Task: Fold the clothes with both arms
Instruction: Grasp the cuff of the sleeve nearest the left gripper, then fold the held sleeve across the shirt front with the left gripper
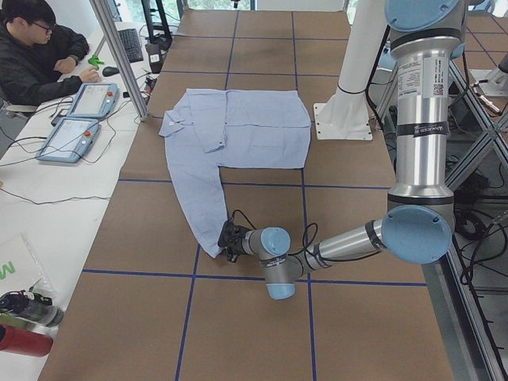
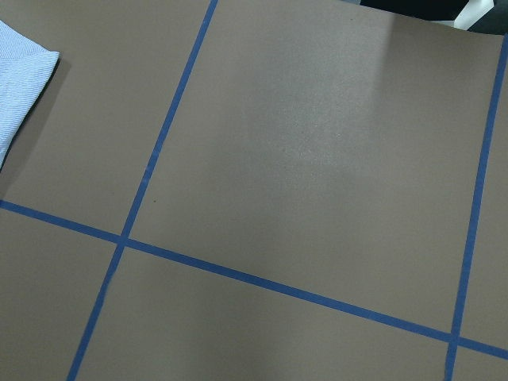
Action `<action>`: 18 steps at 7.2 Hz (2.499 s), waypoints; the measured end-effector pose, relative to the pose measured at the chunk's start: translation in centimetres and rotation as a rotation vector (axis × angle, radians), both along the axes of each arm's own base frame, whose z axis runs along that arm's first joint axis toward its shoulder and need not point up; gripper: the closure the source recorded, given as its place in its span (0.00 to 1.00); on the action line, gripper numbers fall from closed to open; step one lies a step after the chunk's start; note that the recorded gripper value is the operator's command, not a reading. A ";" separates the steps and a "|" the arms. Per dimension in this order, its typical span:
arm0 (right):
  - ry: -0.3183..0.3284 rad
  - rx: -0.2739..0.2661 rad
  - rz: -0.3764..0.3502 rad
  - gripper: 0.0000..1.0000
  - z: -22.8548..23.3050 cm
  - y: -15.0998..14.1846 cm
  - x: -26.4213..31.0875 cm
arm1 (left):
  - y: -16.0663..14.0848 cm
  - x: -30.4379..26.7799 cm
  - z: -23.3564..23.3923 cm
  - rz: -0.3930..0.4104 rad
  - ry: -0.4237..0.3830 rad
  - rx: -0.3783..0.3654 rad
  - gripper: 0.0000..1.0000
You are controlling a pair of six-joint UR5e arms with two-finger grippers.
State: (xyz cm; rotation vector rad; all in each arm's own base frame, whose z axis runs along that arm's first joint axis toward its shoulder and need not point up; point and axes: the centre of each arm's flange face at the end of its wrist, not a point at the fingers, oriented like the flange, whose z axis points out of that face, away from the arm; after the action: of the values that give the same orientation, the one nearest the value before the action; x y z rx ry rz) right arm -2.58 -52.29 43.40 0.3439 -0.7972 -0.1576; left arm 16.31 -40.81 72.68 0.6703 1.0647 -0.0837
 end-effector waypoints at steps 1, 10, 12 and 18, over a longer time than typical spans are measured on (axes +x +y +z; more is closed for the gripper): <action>0.000 -0.001 0.001 0.00 0.0 0.0 0.0 | -0.1 0.3 -1.0 0.019 0.017 0.012 1.00; 0.003 -0.006 0.003 0.00 0.3 0.0 0.0 | -12.1 20.1 -39.9 0.154 0.078 0.021 1.00; 0.004 -0.007 0.003 0.00 0.3 0.1 0.0 | -10.3 27.8 -47.7 0.207 0.098 0.020 1.00; 0.004 -0.013 0.003 0.00 0.6 0.3 0.1 | -8.0 36.3 -53.5 0.208 0.117 0.041 0.88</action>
State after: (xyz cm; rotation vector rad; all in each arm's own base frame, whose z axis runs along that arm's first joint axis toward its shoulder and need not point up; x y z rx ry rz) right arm -2.51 -52.04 44.03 0.3325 -0.7931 -0.1506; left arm 52.63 -48.81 19.18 0.5936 1.2460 0.0796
